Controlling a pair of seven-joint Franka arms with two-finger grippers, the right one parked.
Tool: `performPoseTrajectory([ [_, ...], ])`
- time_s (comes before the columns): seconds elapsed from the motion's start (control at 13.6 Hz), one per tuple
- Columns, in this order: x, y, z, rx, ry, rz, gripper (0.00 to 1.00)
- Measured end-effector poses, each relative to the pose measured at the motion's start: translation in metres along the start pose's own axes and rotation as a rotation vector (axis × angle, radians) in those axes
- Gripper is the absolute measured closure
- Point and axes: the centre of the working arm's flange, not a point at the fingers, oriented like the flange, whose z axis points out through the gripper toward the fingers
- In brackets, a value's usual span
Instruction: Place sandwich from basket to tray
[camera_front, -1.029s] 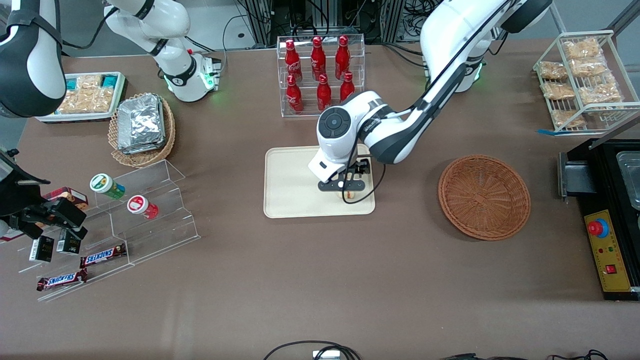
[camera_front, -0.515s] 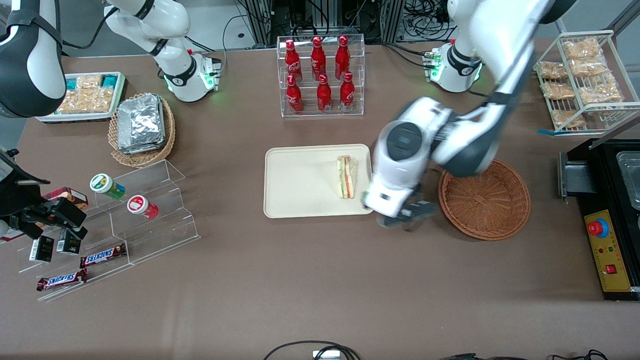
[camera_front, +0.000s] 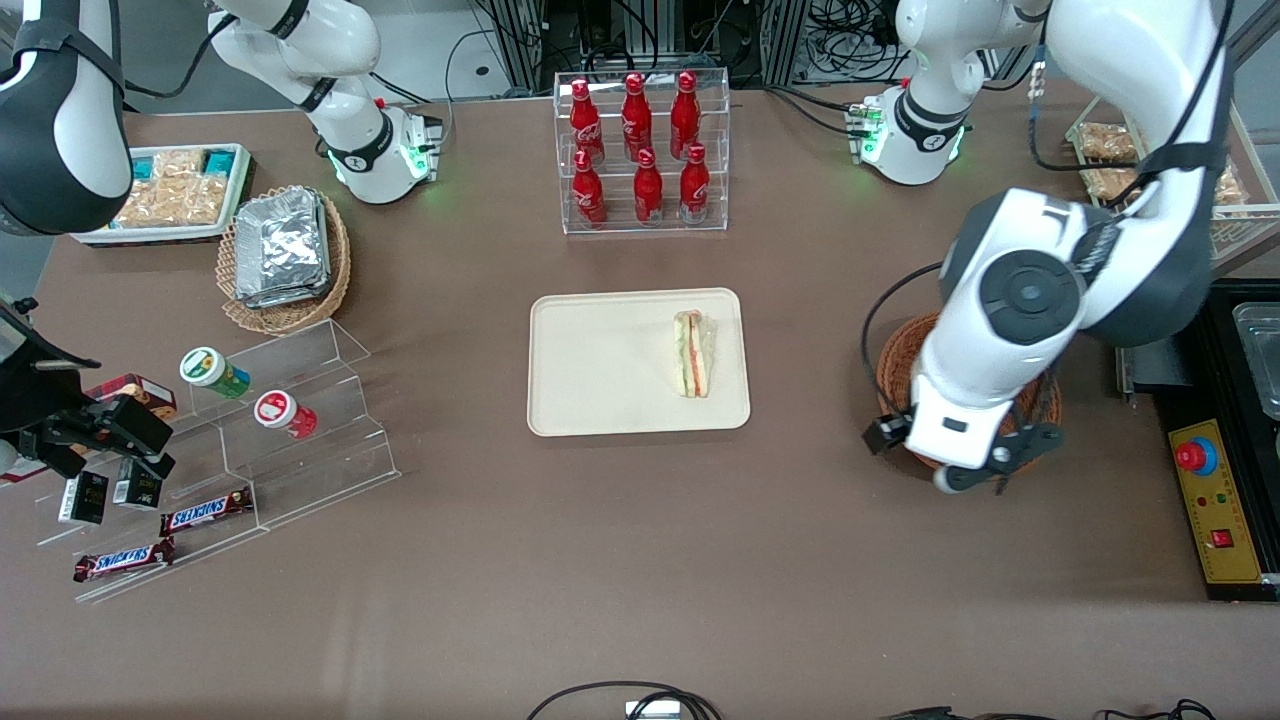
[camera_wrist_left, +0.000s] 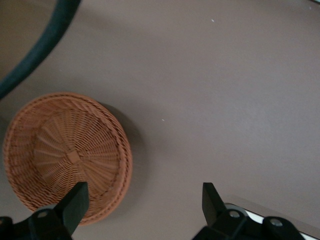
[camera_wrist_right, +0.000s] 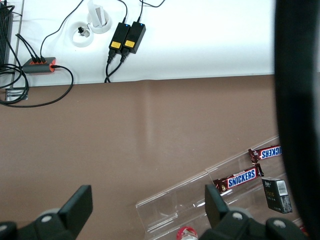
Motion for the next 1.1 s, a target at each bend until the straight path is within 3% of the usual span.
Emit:
performPoseTrajectory([
  [0.51,0.041,-0.085,-0.014,0.039,-0.033,0.095,0.00],
  [0.88,0.061,-0.165,-0.057,-0.041,-0.032,0.162,0.00],
  [1.1,0.051,-0.204,-0.084,-0.050,-0.015,0.250,0.00],
])
